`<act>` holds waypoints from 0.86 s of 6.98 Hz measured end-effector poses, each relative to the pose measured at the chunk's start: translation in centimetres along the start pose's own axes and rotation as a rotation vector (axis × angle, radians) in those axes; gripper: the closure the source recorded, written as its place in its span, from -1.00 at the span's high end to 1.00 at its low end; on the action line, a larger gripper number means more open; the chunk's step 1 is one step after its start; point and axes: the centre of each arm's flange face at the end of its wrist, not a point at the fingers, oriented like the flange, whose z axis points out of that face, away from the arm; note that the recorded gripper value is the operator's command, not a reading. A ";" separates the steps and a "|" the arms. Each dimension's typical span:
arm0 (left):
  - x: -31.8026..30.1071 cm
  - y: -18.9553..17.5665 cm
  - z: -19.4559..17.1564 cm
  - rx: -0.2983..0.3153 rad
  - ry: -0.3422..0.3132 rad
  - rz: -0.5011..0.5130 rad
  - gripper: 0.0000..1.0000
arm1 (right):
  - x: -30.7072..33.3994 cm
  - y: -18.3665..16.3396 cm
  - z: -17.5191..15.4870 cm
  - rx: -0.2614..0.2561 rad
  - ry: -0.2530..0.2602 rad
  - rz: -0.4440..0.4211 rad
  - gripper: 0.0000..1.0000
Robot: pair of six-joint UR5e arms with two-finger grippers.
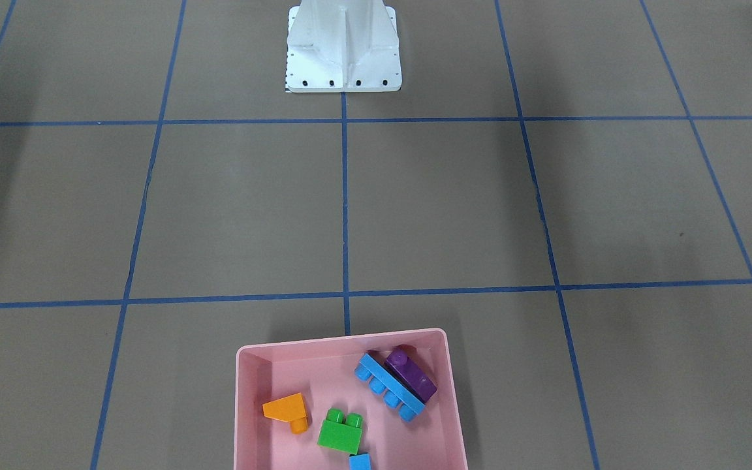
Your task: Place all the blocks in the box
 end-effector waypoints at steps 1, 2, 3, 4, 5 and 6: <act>0.0 0.0 0.0 0.000 0.000 0.000 1.00 | 0.0 0.0 0.1 -0.001 0.000 -0.001 1.00; -0.1 0.0 0.1 -0.001 0.000 -0.001 1.00 | -0.1 0.0 0.1 -0.003 -0.001 -0.002 1.00; -0.1 0.0 0.1 -0.002 0.000 -0.002 1.00 | -0.1 0.0 0.1 -0.003 -0.001 -0.003 1.00; -0.1 0.0 0.1 -0.003 0.000 -0.003 1.00 | -0.1 0.0 0.2 -0.004 -0.001 -0.003 1.00; -0.2 0.1 0.2 -0.003 0.000 -0.003 1.00 | -0.2 0.0 0.2 -0.005 -0.001 -0.003 1.00; -0.2 0.1 0.2 -0.004 0.001 -0.004 1.00 | -0.2 0.0 0.2 -0.005 -0.001 -0.004 1.00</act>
